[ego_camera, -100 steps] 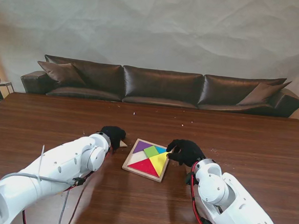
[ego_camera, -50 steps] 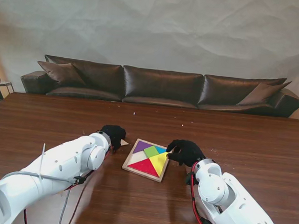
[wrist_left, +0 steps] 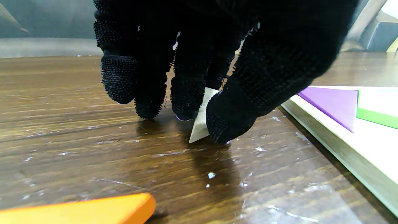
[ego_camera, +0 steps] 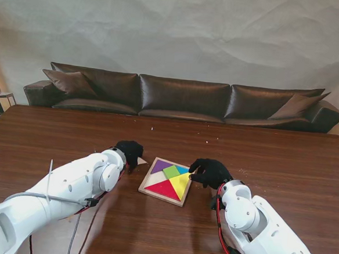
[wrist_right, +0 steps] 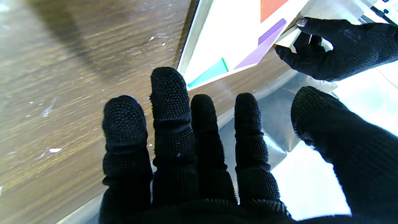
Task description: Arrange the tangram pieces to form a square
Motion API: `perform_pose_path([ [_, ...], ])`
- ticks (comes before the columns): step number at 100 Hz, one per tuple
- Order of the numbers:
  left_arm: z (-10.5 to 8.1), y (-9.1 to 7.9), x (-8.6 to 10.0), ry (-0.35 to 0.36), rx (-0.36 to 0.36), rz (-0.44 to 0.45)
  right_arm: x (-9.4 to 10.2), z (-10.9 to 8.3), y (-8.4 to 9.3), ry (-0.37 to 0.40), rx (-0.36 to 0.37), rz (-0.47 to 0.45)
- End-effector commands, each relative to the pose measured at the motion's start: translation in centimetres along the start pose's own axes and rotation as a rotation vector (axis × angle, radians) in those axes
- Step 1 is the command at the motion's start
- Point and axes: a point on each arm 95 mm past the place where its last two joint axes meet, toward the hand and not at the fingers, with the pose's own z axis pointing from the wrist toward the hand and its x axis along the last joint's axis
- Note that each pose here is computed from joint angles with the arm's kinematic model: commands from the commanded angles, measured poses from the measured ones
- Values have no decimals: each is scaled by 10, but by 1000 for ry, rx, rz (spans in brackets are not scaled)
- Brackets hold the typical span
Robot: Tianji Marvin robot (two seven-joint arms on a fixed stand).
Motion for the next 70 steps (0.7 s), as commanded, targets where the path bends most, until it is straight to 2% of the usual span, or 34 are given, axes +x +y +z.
perform_pose_path([
  [1, -6, 35, 0, -5, -94, -3, 1, -1, -4, 0, 21, 3],
  [70, -4, 38, 1, 2, -83, -23, 1, -2, -4, -3, 37, 17],
])
